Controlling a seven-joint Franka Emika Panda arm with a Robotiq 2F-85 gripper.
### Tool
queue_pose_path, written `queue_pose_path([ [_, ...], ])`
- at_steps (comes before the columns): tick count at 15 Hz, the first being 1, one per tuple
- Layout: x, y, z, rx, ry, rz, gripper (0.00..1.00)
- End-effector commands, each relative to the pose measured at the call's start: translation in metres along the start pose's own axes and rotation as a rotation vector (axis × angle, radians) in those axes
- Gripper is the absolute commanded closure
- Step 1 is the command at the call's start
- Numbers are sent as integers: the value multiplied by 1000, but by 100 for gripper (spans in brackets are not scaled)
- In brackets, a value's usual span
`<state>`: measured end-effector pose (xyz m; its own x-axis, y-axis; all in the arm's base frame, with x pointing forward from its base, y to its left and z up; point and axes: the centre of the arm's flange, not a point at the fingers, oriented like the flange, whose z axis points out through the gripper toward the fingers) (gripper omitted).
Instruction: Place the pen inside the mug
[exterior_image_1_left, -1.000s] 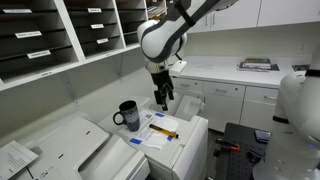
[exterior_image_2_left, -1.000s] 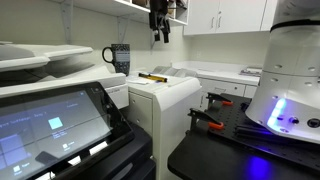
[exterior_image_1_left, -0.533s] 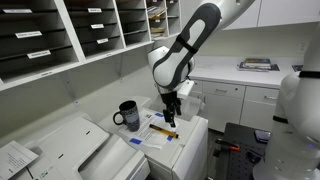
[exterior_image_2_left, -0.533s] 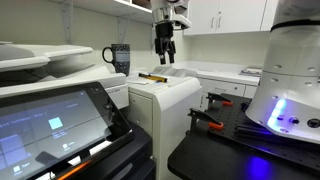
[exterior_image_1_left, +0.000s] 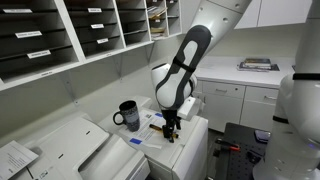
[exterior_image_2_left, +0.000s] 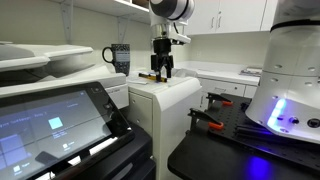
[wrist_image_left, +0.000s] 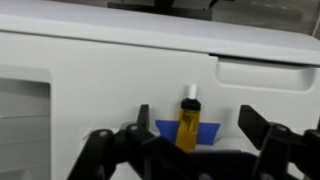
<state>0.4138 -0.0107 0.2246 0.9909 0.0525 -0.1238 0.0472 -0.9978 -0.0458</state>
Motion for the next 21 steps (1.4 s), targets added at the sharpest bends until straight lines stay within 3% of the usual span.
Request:
queue_pose_path([
  [1,12,-9,3,-9,57,55,35],
  [5,20,-8,-6,-55,104,69,65],
  [10,22,-2,-14,-55,50,83,100],
  [11,21,-2,-18,-43,29,85,95],
  [13,20,-1,-32,-4,-46,107,95],
  [17,12,0,-81,179,-224,188,95],
  [21,11,11,-124,364,-277,317,95],
])
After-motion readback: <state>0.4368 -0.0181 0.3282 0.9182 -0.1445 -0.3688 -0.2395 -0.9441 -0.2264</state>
